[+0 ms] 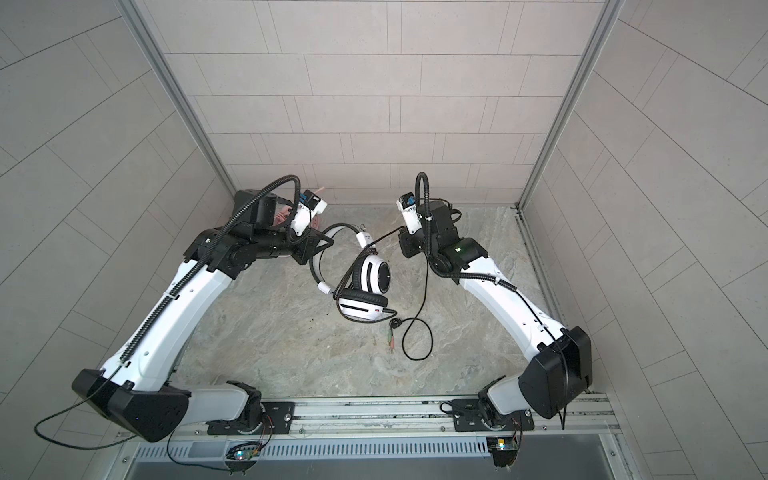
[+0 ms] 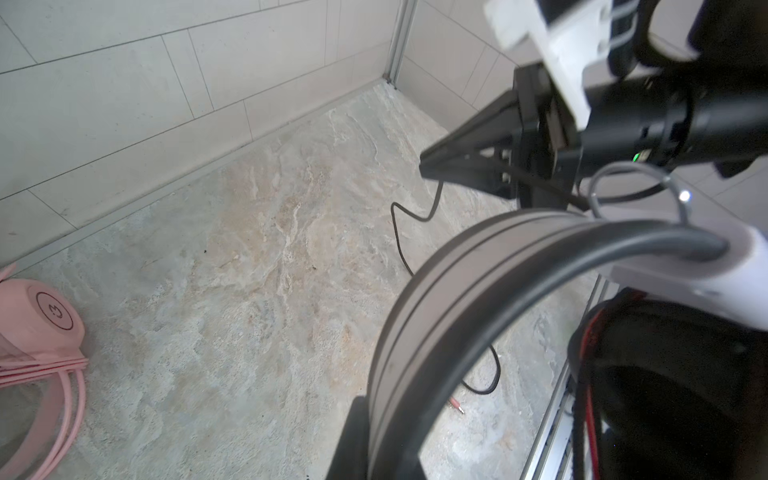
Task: Wrap the headphones
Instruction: 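Carry the cable around the ear cup with the right gripper while the left holds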
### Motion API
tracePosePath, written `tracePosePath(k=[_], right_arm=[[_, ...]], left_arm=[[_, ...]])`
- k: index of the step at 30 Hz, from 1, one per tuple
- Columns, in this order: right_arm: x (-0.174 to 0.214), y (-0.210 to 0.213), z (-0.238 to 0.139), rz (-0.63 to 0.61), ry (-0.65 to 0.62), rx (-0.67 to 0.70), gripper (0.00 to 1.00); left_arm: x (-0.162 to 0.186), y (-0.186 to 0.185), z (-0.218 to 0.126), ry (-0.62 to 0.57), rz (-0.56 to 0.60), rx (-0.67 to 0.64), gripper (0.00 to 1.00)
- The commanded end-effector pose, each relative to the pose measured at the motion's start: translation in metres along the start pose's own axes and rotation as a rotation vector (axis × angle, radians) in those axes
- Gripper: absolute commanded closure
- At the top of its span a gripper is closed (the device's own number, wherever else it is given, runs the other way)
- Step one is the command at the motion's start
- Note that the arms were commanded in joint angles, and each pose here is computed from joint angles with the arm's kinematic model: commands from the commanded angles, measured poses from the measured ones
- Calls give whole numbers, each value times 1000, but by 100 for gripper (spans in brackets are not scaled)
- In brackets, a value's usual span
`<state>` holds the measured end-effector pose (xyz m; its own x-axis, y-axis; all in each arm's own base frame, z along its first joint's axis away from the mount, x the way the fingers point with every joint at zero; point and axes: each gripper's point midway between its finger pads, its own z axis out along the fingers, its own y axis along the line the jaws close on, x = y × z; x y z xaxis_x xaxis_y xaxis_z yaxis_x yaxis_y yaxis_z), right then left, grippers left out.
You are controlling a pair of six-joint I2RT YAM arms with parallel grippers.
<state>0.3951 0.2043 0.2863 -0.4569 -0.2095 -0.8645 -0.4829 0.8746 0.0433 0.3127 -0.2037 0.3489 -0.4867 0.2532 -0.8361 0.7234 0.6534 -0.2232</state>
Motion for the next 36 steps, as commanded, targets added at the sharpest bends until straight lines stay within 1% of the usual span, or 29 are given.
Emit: tracePosePath(k=[1,3,5,9,13,18,22,25,28,32,34,36], right_arm=[[4,13,18,86,-15,-109,96],[11,22,26,124,-20,-167,95],[15,27,33,145,-26,-201,93],[22,41,49,158,-45,-302,85],[27,46,67,181,-41,-339,80],[22,48,86,217,-102,-392,75],[22,50,97,247,-123,-421,70],[27,51,105,270,-115,-436,68],[42,52,118,281,-85,-434,66],[67,52,130,301,-41,-427,58],[75,50,134,305,-27,-415,57],[80,50,135,305,-14,-417,59]], left_arm=[[-55,-36,-36,-254,-11,173,100],[-72,-41,-45,-334,-39,224,100],[-83,-45,-49,-369,-58,261,100],[-94,-46,-47,-365,-111,296,100],[-97,-48,-47,-351,-134,320,100],[-103,-49,-57,-381,-135,295,100],[-106,-52,-62,-382,-137,290,100],[-110,-53,-66,-394,-135,287,100],[-116,-52,-71,-412,-142,278,100],[-124,-52,-75,-437,-147,285,100],[-126,-52,-76,-440,-150,289,100],[-128,-50,-77,-449,-152,279,100]])
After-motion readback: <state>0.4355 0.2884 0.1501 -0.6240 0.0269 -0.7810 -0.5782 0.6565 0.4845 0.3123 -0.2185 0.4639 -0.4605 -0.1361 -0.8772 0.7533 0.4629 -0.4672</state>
